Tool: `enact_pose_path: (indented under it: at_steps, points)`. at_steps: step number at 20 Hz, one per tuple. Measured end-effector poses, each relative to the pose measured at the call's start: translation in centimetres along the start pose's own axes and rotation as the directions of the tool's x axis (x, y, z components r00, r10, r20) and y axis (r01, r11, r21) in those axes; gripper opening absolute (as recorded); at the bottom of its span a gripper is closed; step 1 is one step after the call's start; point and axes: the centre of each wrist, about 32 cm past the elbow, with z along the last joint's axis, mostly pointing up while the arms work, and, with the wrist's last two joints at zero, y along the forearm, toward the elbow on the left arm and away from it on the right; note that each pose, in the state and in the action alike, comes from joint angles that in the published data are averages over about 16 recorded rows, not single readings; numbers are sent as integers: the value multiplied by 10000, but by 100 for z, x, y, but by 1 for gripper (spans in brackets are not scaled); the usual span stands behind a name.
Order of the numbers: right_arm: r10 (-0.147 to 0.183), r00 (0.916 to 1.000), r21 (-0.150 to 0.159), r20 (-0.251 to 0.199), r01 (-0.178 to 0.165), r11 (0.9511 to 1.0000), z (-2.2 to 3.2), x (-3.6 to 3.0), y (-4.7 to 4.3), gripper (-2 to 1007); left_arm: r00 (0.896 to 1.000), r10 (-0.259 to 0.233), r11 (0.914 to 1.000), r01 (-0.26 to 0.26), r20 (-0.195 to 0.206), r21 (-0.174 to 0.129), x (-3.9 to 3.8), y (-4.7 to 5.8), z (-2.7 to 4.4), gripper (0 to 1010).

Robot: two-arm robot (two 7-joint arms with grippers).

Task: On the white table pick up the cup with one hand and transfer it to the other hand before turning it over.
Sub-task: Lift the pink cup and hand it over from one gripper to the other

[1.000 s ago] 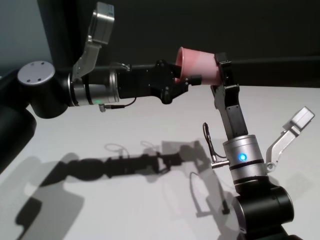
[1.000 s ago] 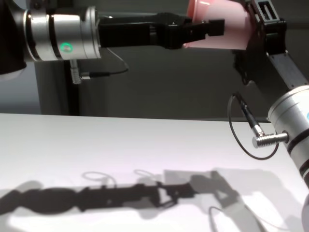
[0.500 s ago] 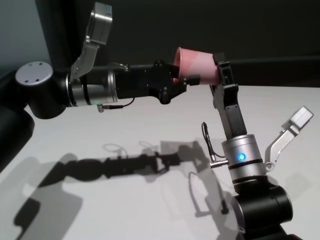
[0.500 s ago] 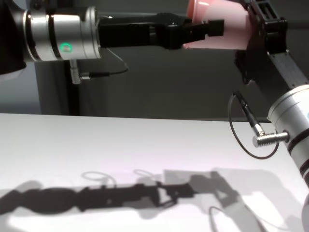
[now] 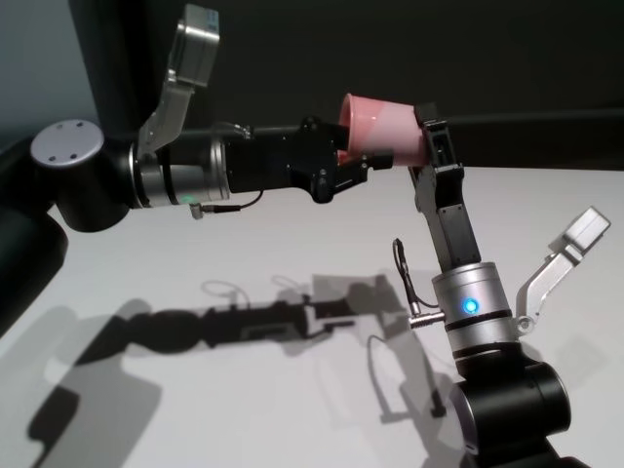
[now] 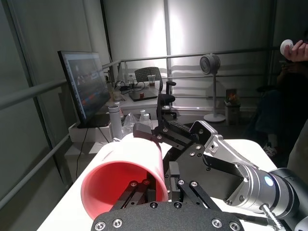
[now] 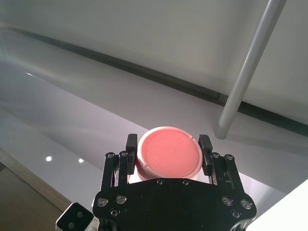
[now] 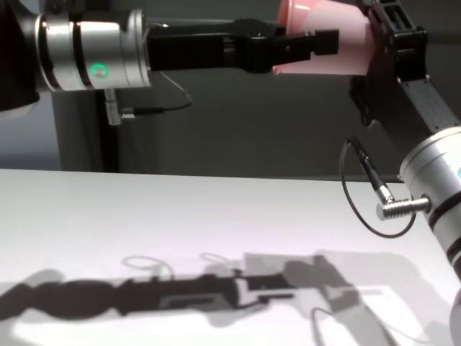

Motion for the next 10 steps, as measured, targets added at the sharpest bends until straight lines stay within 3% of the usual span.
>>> enact_pose_path:
  at_steps: [10]
  points:
    - [-4,10000,-3,-1,4,10000,0,0,0,737,10000,22,10000,-22,-1,-3,-6,4,-3,482]
